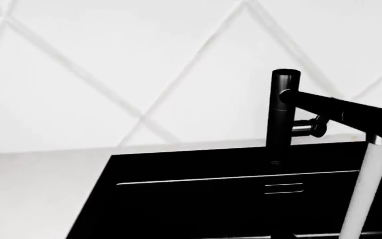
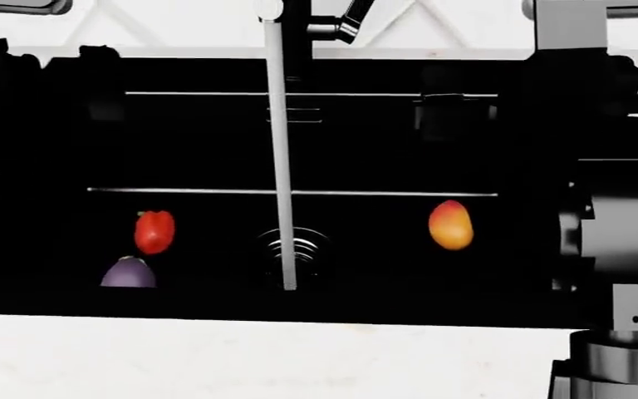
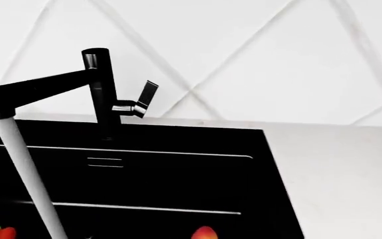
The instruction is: Pick the eggplants and mangos from the sink and place them in one bowl. Place the bell pepper in the other bowl. Then turn off the sink faucet.
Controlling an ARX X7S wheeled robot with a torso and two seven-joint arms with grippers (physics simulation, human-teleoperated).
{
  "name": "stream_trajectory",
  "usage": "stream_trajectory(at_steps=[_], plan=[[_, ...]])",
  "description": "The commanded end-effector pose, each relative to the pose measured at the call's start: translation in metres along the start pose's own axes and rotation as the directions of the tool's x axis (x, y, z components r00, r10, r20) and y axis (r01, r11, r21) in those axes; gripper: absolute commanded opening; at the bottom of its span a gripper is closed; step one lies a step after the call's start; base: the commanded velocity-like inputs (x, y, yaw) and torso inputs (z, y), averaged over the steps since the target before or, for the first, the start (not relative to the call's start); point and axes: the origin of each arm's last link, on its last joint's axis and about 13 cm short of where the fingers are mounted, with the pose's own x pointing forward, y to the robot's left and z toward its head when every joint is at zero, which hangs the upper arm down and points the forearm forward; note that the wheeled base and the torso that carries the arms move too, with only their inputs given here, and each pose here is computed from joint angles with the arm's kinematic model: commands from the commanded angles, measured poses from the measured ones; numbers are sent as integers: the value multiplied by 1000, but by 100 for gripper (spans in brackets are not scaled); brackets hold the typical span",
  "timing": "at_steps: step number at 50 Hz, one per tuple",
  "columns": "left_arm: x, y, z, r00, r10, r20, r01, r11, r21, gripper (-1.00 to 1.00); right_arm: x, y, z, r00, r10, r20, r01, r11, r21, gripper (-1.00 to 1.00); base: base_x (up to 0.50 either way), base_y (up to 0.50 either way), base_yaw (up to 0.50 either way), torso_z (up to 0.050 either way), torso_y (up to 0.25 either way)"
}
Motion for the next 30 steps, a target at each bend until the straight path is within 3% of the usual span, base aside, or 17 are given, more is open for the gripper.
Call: stream_trajectory(at_steps=[1,5,17,20,30], plan=[[11,2,2,1000,-15,-8,15,1000,8,100,-2,0,2,999,2,-45,-2,1000,13,100,375,35,0,0,0],[13,8,0,1000,11,0,-11,1000,13,100,-2,0,2,999,7,-47,-7,1000,12,100,375,36,0,0,0],[15,4,-6,1000,-2,-13,2,1000,13,100,-2,1,2,998,-7,-61,8,1000,22,100,375,35,0,0,1],[16,3,-6,1000,-3,-18,2,1000,-28,100,-2,1,2,998,-8,-56,9,1000,25,100,375,36,0,0,0],[15,8,-3,1000,-19,-23,18,1000,-24,100,-2,1,2,998,-13,-67,14,1000,20,100,370,2,0,0,0]])
